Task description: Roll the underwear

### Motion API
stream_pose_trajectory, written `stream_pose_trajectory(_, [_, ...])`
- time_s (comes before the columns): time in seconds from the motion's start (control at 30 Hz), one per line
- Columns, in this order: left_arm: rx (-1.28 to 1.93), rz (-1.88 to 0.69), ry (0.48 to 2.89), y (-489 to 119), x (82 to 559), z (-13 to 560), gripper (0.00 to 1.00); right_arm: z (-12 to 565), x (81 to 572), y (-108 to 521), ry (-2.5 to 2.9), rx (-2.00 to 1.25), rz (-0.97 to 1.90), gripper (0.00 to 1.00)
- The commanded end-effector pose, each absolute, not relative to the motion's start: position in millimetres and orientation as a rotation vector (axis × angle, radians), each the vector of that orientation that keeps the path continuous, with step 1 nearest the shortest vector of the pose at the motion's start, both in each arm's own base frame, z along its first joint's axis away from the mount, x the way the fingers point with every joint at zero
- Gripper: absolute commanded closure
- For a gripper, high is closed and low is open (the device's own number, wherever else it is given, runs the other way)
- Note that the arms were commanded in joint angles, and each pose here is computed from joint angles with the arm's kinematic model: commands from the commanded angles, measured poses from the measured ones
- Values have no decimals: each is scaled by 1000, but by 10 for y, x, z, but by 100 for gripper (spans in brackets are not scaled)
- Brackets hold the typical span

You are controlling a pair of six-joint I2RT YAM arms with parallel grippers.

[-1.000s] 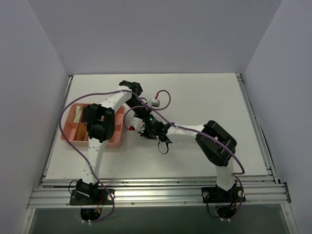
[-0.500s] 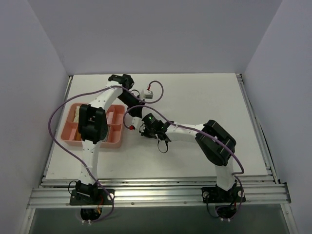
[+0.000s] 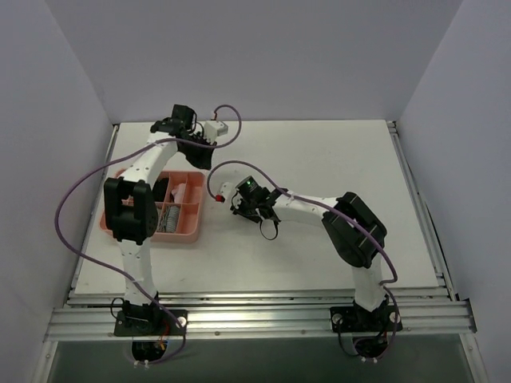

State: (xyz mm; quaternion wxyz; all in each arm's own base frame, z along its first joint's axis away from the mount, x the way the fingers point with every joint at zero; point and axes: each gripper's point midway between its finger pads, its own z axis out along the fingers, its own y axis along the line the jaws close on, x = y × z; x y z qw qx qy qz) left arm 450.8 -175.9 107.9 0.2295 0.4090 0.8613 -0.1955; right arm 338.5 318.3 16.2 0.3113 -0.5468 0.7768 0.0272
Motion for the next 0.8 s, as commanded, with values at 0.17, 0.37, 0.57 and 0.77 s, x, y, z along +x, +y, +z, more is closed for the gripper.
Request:
stream_pose_trajectory(0.17, [708, -257, 1980, -1476, 5145, 2475, 88, -496, 2793, 2607, 2514, -1523, 248, 100])
stream_pose_trajectory(0.37, [544, -676, 1679, -1599, 5058, 3152, 86, -615, 2851, 2454, 2705, -1424, 346, 100])
stream_pose_trajectory(0.57, [878, -916, 1510, -2015, 4723, 3161, 82, -701, 2868, 2402, 2855, -1357, 408, 100])
stream_pose_trajectory(0.77, [1010, -840, 1564, -2189, 4539, 2635, 75, -726, 2917, 2517, 2940, -1186, 571, 100])
